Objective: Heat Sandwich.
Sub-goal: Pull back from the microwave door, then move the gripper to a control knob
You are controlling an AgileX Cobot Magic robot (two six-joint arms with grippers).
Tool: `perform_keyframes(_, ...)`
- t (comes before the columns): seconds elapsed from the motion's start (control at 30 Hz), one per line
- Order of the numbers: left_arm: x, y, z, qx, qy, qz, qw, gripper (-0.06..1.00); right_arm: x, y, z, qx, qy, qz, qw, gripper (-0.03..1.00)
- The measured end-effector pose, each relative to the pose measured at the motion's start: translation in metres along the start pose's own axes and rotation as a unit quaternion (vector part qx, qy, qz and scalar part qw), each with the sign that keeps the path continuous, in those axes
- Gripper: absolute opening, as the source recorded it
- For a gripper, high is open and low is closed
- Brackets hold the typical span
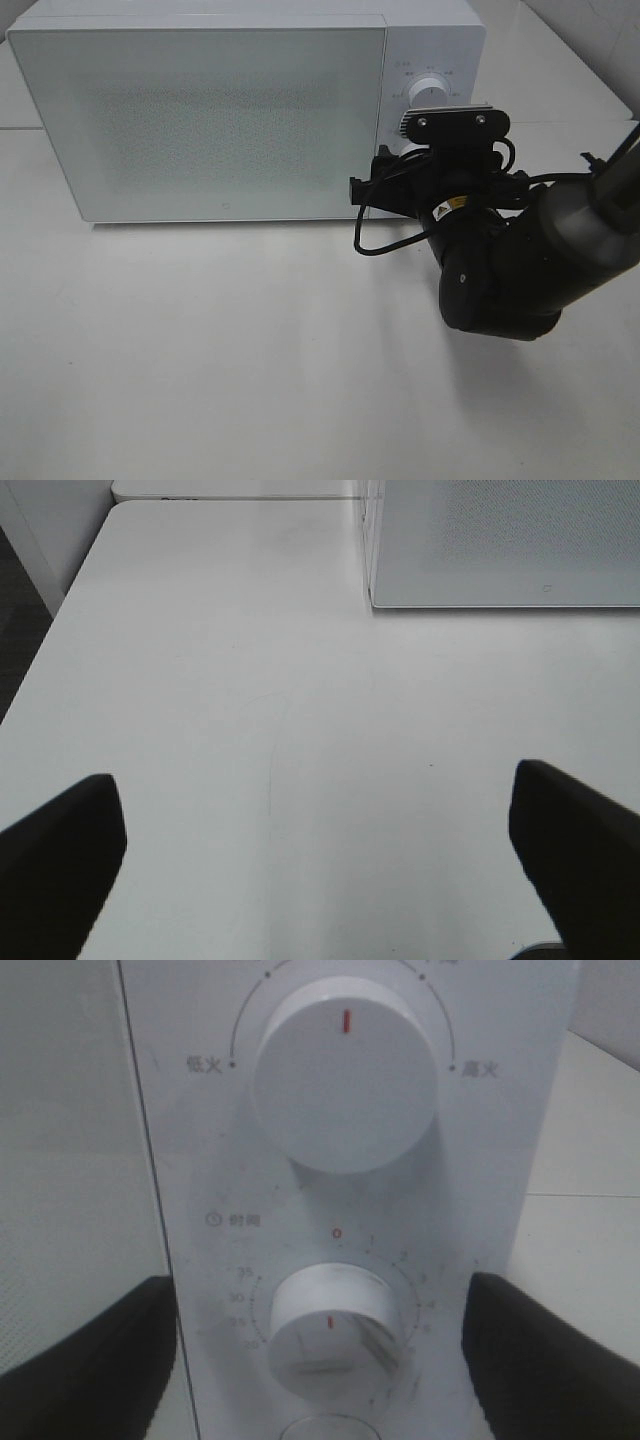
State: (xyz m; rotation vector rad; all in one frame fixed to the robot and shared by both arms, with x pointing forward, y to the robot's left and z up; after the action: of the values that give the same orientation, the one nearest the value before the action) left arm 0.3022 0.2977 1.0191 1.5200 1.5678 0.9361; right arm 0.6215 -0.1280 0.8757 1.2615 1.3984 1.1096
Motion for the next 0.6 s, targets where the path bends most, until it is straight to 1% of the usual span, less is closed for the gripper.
perform_keyframes(0.47,0.0,0.0,0.0,0.0,0.0,0.0,1.0,0.99,0.0012,-0.0042,0.0055,0.003,0.0,0.006,1.0,0.76)
perform_keyframes(0.57,0.0,0.0,0.0,0.0,0.0,0.0,1.0,0.99,0.0016,-0.0055,0.0055,0.007,0.001,0.006,1.0,0.75)
perform_keyframes(0.6,0.0,0.0,0.0,0.0,0.0,0.0,1.0,0.99,0.0019,-0.0067,0.0055,0.01,0.002,0.007,1.0,0.74)
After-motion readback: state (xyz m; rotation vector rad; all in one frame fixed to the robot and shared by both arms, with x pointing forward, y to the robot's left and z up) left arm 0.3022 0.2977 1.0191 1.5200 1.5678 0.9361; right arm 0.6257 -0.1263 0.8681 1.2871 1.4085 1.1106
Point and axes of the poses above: a point on each arm's last joint axis where the gripper is mounted, z pointing out along that axis toward the gripper, x along the wrist's bending axis when the last joint is at zero, y = z × x, the point moved 8 cm from there along z, pointing out along that axis toward the gripper, and after that the axes turned 2 degrees about -z, right-handed, at the moved point
